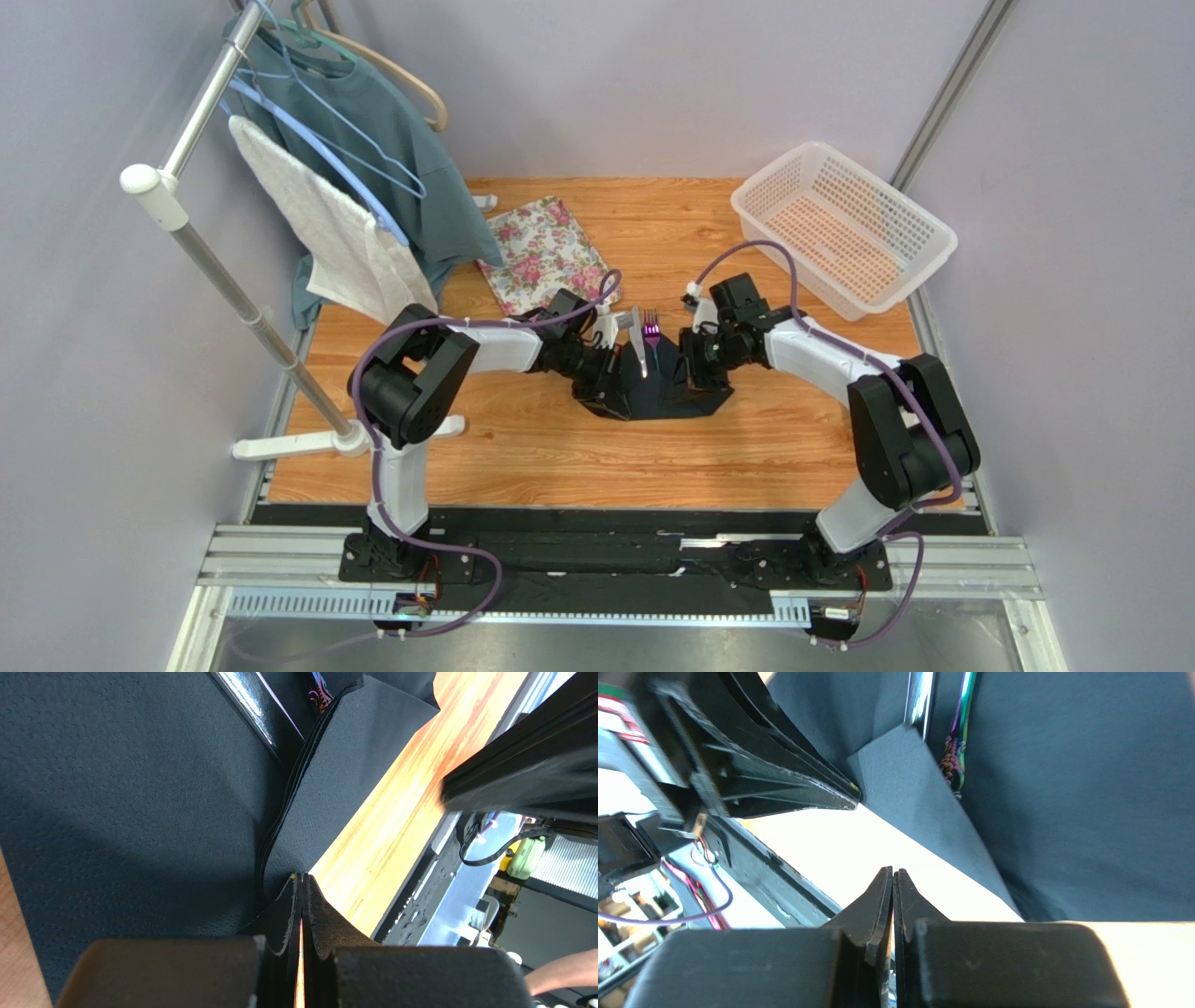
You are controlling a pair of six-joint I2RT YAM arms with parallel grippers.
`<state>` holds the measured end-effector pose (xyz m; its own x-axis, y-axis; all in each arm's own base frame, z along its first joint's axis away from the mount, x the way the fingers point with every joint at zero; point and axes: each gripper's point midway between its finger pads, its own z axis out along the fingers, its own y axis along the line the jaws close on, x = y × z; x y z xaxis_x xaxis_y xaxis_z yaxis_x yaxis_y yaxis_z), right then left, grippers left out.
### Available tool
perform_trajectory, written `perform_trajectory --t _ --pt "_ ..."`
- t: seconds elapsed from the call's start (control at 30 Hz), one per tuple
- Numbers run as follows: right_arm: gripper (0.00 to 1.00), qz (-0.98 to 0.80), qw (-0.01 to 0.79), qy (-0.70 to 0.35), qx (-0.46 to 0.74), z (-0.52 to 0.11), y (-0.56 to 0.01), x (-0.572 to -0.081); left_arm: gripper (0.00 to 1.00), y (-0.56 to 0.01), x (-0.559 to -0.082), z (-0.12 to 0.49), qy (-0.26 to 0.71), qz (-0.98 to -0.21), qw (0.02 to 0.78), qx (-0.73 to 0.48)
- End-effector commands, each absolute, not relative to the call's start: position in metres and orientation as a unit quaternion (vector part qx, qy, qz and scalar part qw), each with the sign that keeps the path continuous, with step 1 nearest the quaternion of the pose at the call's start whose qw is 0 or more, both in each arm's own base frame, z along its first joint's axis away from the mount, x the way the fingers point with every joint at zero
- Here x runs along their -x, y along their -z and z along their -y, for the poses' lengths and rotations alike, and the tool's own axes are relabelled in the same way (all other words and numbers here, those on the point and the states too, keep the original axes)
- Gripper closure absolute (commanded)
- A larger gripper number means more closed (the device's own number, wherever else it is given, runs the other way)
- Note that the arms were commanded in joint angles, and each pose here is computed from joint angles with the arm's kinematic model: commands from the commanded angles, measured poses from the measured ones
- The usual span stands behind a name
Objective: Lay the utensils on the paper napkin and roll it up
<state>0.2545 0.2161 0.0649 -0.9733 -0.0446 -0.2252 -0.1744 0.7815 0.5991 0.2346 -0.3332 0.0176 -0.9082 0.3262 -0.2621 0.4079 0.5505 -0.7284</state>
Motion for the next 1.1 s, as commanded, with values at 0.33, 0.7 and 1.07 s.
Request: perform_trajectory --t 0.33,0.7,1.07 --pt "0.98 -0.948 0.062 -0.308 0.056 -0.215 -0.026 -0.253 1.00 0.004 -0.234 0.321 0.392 -0.897 0.038 -0.199" --pt "0.98 -0.957 0.054 -0.282 0.039 -0.190 -0.008 -0.256 1.00 0.008 -0.236 0.316 0.388 -0.901 0.034 -0.191" --pt "0.98 -0.961 0.050 -0.271 0.035 -0.166 -0.005 -0.250 1.00 0.012 -0.235 0.313 0.385 -0.903 0.032 -0.188"
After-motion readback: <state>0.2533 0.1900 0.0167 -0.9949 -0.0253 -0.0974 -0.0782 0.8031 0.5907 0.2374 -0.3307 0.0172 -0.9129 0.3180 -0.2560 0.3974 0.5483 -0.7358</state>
